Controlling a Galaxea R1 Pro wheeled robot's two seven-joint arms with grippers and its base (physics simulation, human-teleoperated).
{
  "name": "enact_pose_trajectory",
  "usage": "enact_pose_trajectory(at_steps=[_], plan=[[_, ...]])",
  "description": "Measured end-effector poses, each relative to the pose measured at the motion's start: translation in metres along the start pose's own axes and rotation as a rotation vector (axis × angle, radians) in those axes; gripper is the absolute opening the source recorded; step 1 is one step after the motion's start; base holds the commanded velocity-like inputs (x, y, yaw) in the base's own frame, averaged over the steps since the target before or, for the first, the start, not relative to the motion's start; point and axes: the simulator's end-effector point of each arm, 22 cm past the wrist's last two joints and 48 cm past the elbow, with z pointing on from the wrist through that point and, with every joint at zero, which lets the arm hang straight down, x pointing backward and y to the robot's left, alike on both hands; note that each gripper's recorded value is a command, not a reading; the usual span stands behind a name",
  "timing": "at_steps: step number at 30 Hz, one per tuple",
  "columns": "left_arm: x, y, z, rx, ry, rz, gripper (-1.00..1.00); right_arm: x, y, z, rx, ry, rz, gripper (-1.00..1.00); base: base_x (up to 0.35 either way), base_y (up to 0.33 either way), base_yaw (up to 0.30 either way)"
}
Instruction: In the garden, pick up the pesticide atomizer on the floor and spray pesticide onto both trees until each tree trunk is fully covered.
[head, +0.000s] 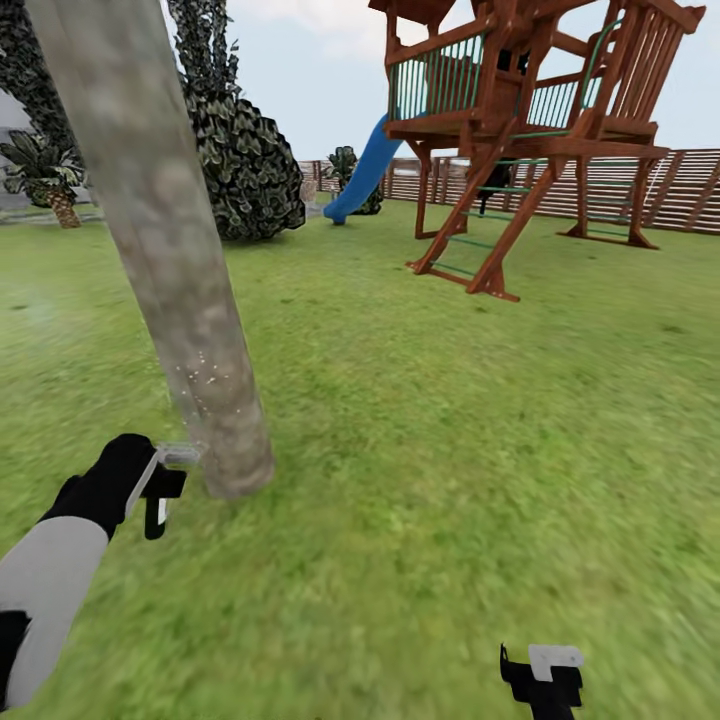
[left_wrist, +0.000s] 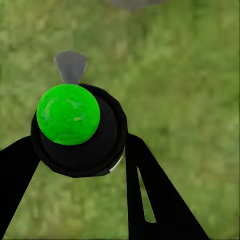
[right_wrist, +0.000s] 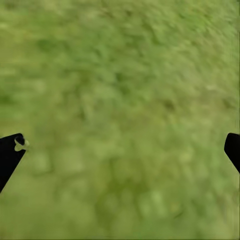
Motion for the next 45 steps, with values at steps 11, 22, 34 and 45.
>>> enact_pose_trajectory(at_steps=[11,22,34,45], plan=[[0.017,-0.008,0.015,-0.019,0.0,0.023,-1.0,0.0,-0.001,0.0,0.002,-0.001,0.001,1.0,0.186,0.0,0.045],[0.051,-0.069,0.04,0.005,-0.006,0.074,-1.0,0.0,0.0,0.0,-0.001,0.002,0.0,1.0,0.001,-0.005,0.0],[0.062,-0.041,0.045,-0.067,0.012,-0.007,-1.0,0.0,0.003,-0.001,-0.006,0.0,0.003,1.0,0.151,-0.232,0.016],[0.072,-0.04,0.051,-0.09,0.037,-0.011,-1.0,0.003,0.008,-0.001,-0.012,0.009,0.004,1.0,0.273,-0.167,0.252]])
